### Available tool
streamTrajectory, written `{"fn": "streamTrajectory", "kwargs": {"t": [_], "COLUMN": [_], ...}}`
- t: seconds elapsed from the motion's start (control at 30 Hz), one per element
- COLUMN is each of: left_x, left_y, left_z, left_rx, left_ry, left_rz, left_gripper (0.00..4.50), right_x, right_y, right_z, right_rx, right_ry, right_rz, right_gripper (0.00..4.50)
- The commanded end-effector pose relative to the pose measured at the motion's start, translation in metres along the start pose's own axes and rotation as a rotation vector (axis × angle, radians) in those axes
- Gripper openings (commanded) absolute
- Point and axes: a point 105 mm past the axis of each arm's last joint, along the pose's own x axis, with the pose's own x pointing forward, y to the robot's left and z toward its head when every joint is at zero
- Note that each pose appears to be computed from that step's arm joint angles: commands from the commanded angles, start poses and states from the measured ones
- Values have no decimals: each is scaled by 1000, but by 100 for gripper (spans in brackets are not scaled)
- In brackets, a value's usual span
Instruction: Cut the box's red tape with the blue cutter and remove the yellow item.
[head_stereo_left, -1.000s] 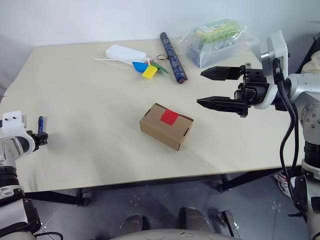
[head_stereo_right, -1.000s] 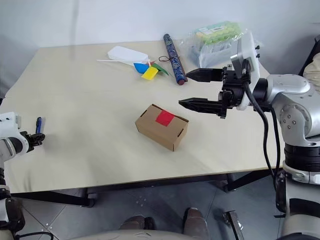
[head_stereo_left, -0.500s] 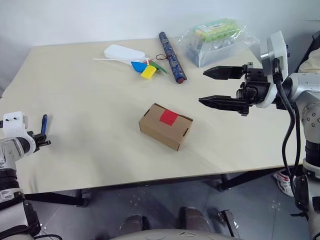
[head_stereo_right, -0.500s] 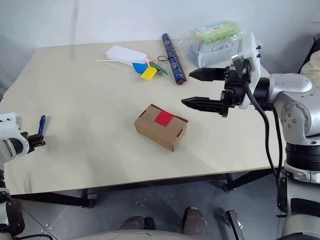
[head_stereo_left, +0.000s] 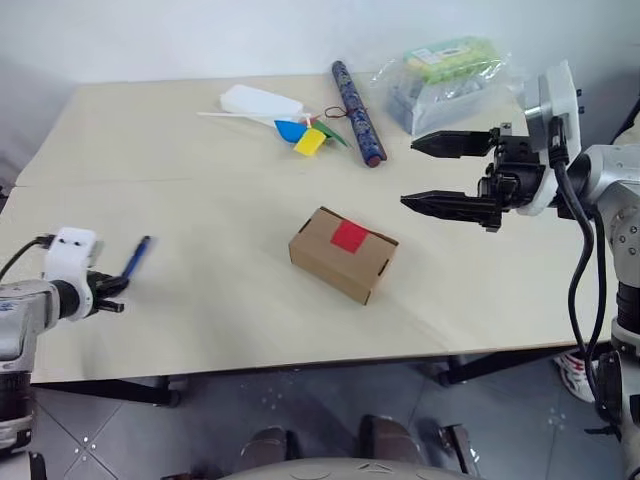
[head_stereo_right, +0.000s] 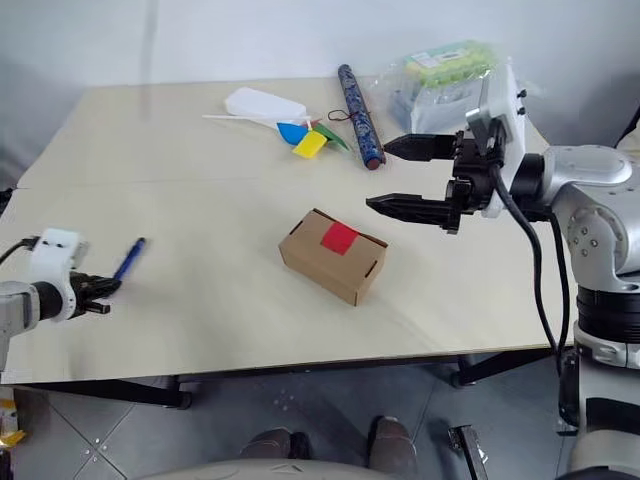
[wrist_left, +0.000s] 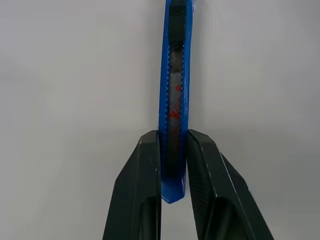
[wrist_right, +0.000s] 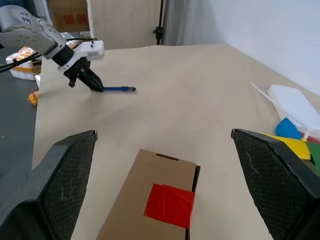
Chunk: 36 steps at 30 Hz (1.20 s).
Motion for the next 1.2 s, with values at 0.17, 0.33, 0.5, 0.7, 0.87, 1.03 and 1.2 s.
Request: {"fn": "streamTrajectory", "kwargs": {"t": [0.17,0.33,0.5,0.7,0.87,1.03,1.2], "left_x": [-6,-9,-9,-9,-7,4,7], "left_y": [-75,-89,-131,-164,-180,-181,-179], "left_z": [15,24,38,36,24,19,12], "left_rx": [354,519,718,857,942,1012,1051], "left_ry": [-42,-86,-139,-129,-105,-100,-73], "left_rz": [-386,-486,-670,-799,-860,-826,-817], "left_gripper": [39,39,39,39,39,39,39], "right_x": [-14,-16,-19,-24,-28,-29,-22], "right_y": [10,14,20,35,49,75,93], "right_z": [13,18,27,25,6,-23,-37], "right_rx": [-73,-56,-34,-24,-12,-9,-9], "right_ry": [-23,-56,-145,-145,-42,126,219], "right_rz": [-30,-29,-44,-53,-70,-44,-33], "right_gripper": [450,450,450,450,450,450,450]}}
